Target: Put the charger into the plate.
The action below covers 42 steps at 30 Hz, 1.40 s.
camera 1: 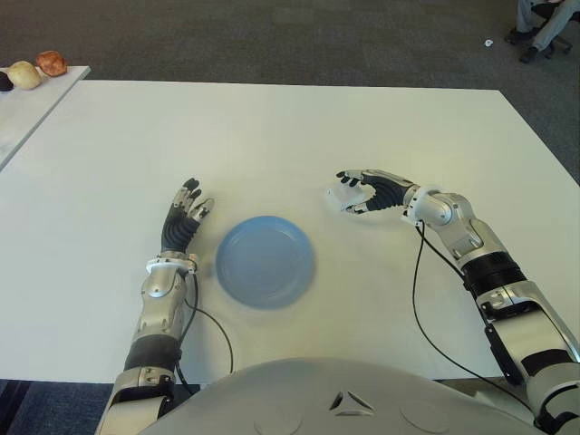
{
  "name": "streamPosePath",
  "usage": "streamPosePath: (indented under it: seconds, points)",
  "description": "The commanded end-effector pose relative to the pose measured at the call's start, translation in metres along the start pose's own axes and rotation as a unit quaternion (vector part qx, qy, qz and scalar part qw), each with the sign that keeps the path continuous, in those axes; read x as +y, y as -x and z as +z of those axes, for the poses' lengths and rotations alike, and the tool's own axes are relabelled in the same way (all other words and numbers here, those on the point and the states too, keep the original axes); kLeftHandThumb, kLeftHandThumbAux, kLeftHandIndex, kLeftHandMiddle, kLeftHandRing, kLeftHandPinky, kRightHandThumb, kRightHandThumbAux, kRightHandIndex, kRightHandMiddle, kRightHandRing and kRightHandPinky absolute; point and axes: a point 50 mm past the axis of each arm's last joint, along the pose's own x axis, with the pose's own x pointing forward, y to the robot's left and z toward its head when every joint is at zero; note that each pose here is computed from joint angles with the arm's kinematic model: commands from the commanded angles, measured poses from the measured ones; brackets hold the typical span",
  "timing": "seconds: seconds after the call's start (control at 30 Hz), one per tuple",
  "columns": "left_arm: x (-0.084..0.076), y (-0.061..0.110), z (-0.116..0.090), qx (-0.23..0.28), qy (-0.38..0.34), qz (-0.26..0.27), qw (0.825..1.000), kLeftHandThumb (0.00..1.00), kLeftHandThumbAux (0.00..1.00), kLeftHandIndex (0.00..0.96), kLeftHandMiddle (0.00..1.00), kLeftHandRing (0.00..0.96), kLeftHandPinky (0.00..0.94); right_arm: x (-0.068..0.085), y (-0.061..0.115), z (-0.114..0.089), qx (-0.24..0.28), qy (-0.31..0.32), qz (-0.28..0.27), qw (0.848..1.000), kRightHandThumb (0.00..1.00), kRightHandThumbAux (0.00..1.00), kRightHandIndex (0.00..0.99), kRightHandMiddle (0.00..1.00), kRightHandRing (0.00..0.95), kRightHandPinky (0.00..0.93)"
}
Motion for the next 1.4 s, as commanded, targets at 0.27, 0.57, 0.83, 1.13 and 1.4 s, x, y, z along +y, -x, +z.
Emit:
streamPosePath:
  seconds: [0.27, 0.57, 0.83, 1.13, 1.4]
  points:
    - [-0.004, 0.021, -0.039, 0.11, 0.008, 0.0, 0.994, 0.0, 0.567, 0.013, 0.048, 0.027, 0.033, 0.008, -0.001, 0.0, -0.008, 0.004, 0.014, 1.0, 0.0, 0.658, 0.0, 0.226, 0.274, 0.257]
    - [-0.005, 0.021, -0.039, 0.11, 0.01, -0.001, 0.994, 0.0, 0.572, 0.012, 0.049, 0.029, 0.035, 0.006, 0.0, 0.002, -0.012, 0.01, 0.022, 1.0, 0.0, 0.659, 0.0, 0.273, 0.339, 0.317]
    - [-0.006, 0.02, -0.039, 0.108, 0.007, -0.003, 0.994, 0.0, 0.568, 0.01, 0.055, 0.034, 0.033, 0.003, 0.0, 0.003, -0.016, 0.016, 0.01, 1.0, 0.0, 0.696, 0.0, 0.273, 0.354, 0.347]
    - [-0.007, 0.02, -0.039, 0.108, 0.004, -0.004, 0.994, 0.0, 0.563, 0.008, 0.058, 0.036, 0.036, -0.002, -0.001, 0.009, -0.053, 0.001, -0.086, 0.995, 0.114, 0.677, 0.0, 0.183, 0.263, 0.294]
    - [-0.007, 0.02, -0.04, 0.113, 0.001, -0.003, 0.994, 0.0, 0.56, 0.006, 0.056, 0.036, 0.035, -0.007, -0.005, 0.015, -0.078, -0.007, -0.155, 0.985, 0.298, 0.597, 0.0, 0.14, 0.211, 0.255]
